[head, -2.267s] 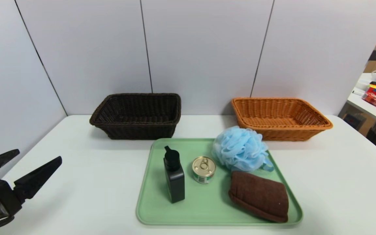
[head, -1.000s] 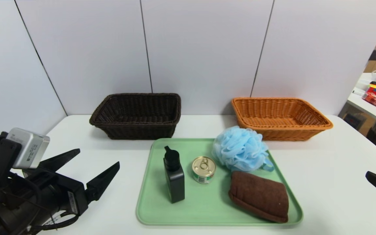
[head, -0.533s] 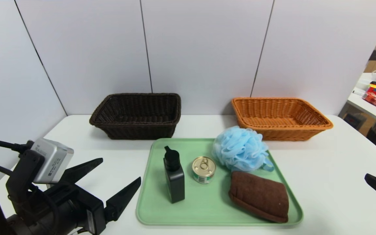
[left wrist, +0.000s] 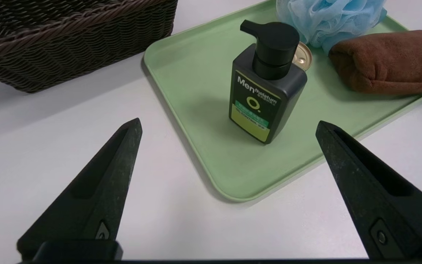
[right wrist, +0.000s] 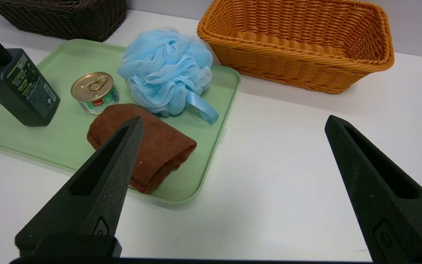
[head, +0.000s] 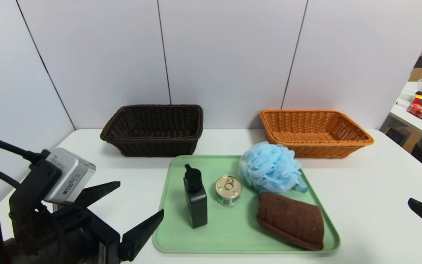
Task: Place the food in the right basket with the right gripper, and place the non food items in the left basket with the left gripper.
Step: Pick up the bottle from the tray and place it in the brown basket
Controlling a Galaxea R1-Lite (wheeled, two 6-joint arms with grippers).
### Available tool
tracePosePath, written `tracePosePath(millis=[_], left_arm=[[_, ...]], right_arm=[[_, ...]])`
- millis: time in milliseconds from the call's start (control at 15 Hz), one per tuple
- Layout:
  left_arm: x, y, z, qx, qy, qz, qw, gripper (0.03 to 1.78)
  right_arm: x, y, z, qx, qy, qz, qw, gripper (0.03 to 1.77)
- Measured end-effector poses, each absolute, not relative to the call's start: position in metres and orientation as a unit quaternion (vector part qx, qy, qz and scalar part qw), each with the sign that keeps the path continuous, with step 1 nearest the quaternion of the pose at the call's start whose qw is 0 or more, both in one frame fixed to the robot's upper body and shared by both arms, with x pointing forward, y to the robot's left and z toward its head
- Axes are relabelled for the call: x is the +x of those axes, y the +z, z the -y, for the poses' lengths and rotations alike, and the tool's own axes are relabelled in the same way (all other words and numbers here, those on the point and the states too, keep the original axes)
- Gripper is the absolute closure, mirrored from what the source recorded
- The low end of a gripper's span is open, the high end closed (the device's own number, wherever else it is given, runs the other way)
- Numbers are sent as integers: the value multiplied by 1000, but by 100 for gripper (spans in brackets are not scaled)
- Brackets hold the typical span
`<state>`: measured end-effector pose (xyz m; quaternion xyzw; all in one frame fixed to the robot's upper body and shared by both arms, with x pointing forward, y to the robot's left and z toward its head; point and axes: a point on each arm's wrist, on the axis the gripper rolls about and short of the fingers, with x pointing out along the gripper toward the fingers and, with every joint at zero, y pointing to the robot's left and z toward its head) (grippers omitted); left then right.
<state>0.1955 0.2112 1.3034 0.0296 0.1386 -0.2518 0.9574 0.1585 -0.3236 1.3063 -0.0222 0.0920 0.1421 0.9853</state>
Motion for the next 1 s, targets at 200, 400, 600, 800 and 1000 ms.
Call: tracePosePath(millis=[200,400,600,800,1000], left_arm=[[199,1315,-198,14,-244,-161,956,12],[201,1312,-173,-3,-211,-164,963,12],[202,1307,-149,0,-185,-154,971,12],[203,1301,-133,5,-179,-158,971,12],[205,1297,-120,9,-160,-159,974,12]], right_arm=[[159,1306,324,-23,142,-94,985,9],[159,1306,324,-26,142,-94,985,9],[159,1305,324,-32,142,-96,985,9],[160,1304,324,-33,141,-99,985,9],[160,1302,324,-33,140,-103,984,9]])
